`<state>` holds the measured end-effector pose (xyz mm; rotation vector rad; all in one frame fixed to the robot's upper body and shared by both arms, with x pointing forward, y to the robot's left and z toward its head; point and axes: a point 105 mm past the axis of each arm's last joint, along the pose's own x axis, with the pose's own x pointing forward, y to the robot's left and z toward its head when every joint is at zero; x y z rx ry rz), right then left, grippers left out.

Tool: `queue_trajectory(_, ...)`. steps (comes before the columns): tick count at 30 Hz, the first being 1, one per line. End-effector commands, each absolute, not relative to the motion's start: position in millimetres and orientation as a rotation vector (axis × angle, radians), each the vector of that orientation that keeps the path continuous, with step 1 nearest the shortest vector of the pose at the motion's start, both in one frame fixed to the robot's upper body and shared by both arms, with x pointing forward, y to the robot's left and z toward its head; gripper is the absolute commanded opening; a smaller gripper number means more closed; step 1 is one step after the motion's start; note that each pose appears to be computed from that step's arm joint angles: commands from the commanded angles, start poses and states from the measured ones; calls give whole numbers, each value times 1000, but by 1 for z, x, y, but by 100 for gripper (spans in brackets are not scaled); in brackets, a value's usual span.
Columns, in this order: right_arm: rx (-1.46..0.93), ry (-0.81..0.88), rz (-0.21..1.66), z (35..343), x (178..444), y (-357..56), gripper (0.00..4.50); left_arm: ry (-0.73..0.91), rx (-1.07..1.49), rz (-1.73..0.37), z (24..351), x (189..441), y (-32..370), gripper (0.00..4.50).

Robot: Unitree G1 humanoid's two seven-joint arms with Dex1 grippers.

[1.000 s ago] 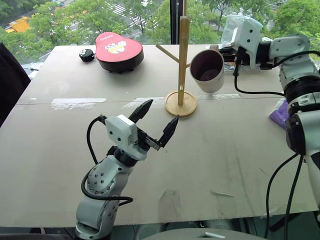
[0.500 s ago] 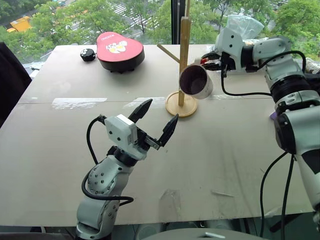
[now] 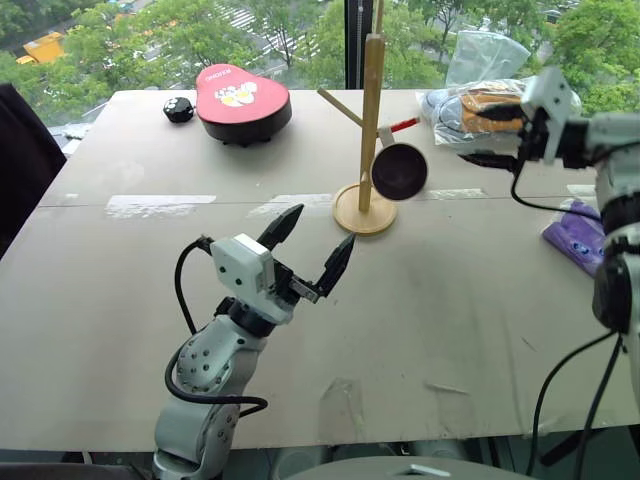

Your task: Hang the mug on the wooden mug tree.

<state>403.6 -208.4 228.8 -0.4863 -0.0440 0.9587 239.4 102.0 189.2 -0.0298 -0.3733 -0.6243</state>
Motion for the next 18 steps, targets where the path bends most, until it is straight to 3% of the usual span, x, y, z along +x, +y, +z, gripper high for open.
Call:
queue_trajectory(1,-346,-25,941,187,363,-223,402,-314,4,-632,173,235,105,450)
queue_trajectory(3,-267,-15,937,147,323,-218,402,-212,37,-607,148,237,112,450)
queue_trajectory(5,-201,-64,869,130,294,-214,402,-120,68,-582,126,238,119,450)
queue_trajectory(8,-69,24,789,100,258,-206,402,24,92,-585,91,232,130,450)
queue_trajectory(13,-18,66,640,68,220,-202,402,218,169,-558,43,216,151,450)
queue_trajectory(18,-55,51,618,68,214,-199,402,231,165,-606,37,208,147,450)
